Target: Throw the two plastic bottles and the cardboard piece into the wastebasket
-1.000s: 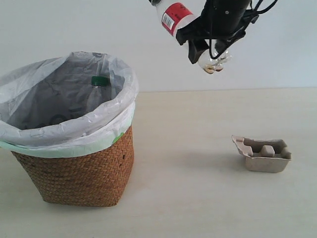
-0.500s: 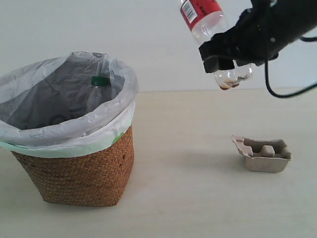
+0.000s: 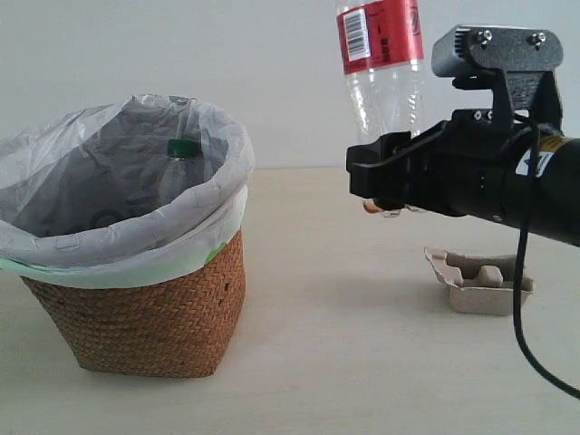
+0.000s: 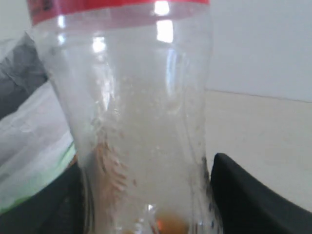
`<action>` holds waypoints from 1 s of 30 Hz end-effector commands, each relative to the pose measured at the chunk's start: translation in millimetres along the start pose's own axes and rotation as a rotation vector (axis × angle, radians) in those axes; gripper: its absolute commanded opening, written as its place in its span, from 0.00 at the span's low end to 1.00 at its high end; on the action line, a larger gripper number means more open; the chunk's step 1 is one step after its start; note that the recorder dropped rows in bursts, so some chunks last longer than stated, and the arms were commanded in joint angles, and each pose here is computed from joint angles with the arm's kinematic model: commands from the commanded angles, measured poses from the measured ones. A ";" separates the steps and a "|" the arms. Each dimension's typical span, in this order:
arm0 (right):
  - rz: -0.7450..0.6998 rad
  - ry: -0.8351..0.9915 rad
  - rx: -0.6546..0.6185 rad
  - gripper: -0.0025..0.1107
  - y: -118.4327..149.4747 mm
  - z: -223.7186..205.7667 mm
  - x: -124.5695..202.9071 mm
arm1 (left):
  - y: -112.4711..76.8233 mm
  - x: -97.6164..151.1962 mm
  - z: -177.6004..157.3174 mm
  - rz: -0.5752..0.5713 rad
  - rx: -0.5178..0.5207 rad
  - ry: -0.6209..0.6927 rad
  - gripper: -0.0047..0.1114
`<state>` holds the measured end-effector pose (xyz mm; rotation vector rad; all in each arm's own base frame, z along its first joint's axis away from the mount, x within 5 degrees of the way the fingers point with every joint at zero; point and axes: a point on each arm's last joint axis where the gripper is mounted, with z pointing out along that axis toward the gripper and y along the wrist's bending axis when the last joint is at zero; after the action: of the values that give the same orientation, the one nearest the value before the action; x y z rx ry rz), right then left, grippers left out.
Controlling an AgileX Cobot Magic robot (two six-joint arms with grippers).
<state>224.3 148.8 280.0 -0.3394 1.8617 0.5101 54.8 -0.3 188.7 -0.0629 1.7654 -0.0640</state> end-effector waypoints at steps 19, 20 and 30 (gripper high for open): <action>0.240 0.105 0.464 0.02 -130.2 -31.8 -3.3 | 0.3 0.6 0.2 -0.001 -0.003 -0.005 0.07; 0.244 0.116 0.474 0.02 -133.6 -33.7 -5.7 | 0.3 0.6 0.2 -0.001 -0.003 -0.005 0.07; 0.124 0.144 0.122 0.02 -40.2 16.5 -45.5 | 0.3 0.6 0.2 -0.001 -0.003 -0.005 0.07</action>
<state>272.5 81.4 292.2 -0.0643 2.1049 0.3591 54.8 -0.3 188.7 -0.0629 1.7654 -0.0640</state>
